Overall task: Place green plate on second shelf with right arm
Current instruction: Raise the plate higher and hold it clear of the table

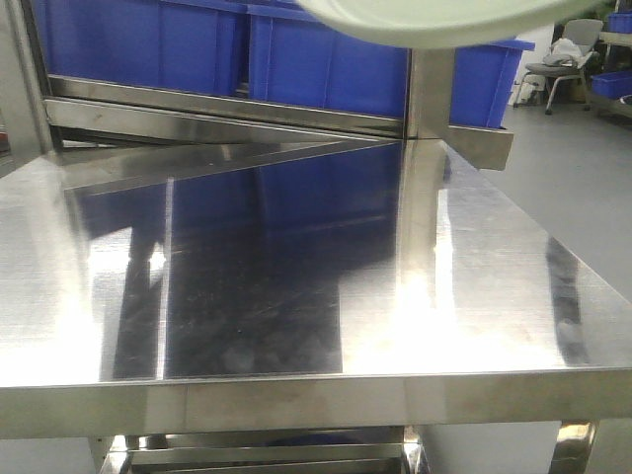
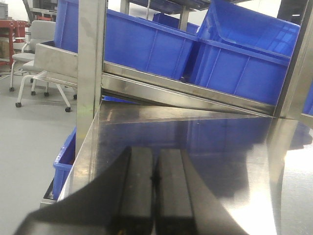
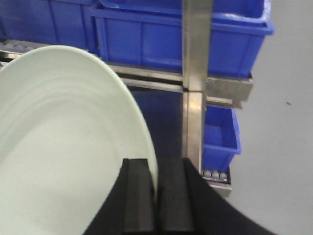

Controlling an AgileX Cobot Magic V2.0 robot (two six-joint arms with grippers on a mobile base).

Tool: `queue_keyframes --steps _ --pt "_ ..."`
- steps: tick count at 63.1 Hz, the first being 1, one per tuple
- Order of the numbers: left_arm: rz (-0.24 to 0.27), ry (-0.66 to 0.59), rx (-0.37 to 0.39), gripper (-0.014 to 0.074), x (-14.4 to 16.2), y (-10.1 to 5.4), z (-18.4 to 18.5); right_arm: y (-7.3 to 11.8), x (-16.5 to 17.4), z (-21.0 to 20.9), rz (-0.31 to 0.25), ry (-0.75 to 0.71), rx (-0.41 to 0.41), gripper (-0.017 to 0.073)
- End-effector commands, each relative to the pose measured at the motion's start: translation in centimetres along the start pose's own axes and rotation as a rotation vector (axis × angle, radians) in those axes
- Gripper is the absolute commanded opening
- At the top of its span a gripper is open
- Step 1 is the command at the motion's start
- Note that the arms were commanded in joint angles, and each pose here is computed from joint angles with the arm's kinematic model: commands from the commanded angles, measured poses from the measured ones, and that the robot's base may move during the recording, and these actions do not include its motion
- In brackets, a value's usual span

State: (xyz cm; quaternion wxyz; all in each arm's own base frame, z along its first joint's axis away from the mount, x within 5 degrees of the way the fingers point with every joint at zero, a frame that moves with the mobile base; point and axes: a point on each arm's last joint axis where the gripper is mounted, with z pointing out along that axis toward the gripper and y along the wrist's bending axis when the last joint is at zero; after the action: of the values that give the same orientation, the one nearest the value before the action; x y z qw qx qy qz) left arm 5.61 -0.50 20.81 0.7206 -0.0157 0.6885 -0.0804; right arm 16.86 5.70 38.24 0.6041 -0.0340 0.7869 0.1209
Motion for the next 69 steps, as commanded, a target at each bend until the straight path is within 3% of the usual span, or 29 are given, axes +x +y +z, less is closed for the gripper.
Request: queue_keyframes --steps 1,9,13,20,27,41,69 --pt "-0.012 -0.064 0.009 0.013 0.5 0.1 0.0 -0.3 0.3 -2.1 -0.004 -0.093 -0.032 0.0053" --pt "-0.012 -0.064 0.009 0.013 0.5 0.1 0.0 -1.5 3.5 -4.2 -0.091 -0.109 -0.008 0.0053" --pt "-0.012 -0.064 0.009 0.013 0.5 0.1 0.0 -2.0 5.2 -4.9 -0.108 -0.105 0.0 0.0053" --pt "-0.012 -0.064 0.009 0.013 0.5 0.1 0.0 -2.7 7.6 -6.4 -0.049 -0.132 -0.011 0.0053" --pt "-0.012 -0.064 0.009 0.013 0.5 0.1 0.0 -3.0 9.5 -7.2 -0.03 -0.169 -0.043 0.0053" --pt "-0.012 -0.064 0.009 0.013 0.5 0.1 0.0 -2.6 11.6 -7.1 0.085 -0.216 -0.153 0.0053" --pt "-0.012 -0.064 0.009 0.013 0.5 0.1 0.0 -1.2 11.1 -7.5 0.003 -0.35 -0.306 0.0053"
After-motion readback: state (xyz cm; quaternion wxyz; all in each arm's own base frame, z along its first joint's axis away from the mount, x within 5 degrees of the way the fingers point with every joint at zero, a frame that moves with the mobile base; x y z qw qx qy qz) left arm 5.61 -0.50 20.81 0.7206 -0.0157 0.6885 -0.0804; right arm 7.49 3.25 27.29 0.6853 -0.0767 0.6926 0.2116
